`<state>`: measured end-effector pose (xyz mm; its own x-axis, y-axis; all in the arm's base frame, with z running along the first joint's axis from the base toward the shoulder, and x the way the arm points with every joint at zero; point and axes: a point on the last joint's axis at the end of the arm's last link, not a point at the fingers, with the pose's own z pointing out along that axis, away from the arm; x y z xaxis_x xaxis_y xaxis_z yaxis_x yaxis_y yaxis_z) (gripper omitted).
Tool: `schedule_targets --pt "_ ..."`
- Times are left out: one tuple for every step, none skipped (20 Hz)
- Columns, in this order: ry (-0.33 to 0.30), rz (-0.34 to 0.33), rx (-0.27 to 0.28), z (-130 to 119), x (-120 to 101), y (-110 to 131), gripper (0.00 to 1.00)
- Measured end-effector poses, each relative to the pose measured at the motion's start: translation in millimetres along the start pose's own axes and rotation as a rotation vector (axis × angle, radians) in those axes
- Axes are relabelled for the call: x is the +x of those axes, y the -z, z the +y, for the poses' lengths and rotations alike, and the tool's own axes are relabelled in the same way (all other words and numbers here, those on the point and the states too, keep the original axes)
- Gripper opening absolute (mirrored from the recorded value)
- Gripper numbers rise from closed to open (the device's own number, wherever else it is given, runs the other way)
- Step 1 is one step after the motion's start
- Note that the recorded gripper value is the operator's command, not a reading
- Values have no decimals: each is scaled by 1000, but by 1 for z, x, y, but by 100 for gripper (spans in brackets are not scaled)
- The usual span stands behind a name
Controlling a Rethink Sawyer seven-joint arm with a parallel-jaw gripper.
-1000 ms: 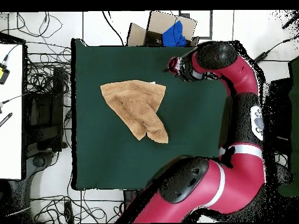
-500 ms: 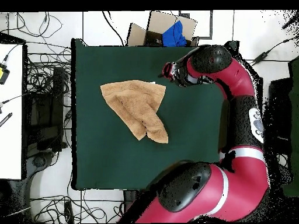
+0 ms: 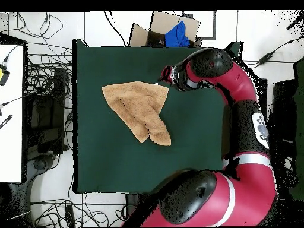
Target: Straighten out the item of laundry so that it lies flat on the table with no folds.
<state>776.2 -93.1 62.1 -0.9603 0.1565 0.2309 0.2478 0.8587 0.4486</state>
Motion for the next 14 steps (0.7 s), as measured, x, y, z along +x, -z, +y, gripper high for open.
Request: schedule_targets --pt "-3 -3 -5 2 3 -1 100" --pt "-4 -4 -7 3 4 -2 100" --pt "-5 -5 -9 4 5 -3 100" --pt "-7 -7 -12 5 7 -5 100" --pt "-10 -11 -21 8 10 -7 100" --pt "-11 -13 -25 9 11 -9 100" --pt "-13 -15 -32 10 12 -11 100" --pt "-15 -17 -37 11 14 -13 100" --pt "-18 -18 -40 12 16 -15 100" --pt "-20 -19 -41 13 18 -16 100" --pt "-22 -20 -41 13 20 -17 100" --pt "-25 -20 -42 13 23 -18 100" --pt "-27 -19 -43 13 25 -20 100" --pt "-29 -17 -43 13 28 -21 100"
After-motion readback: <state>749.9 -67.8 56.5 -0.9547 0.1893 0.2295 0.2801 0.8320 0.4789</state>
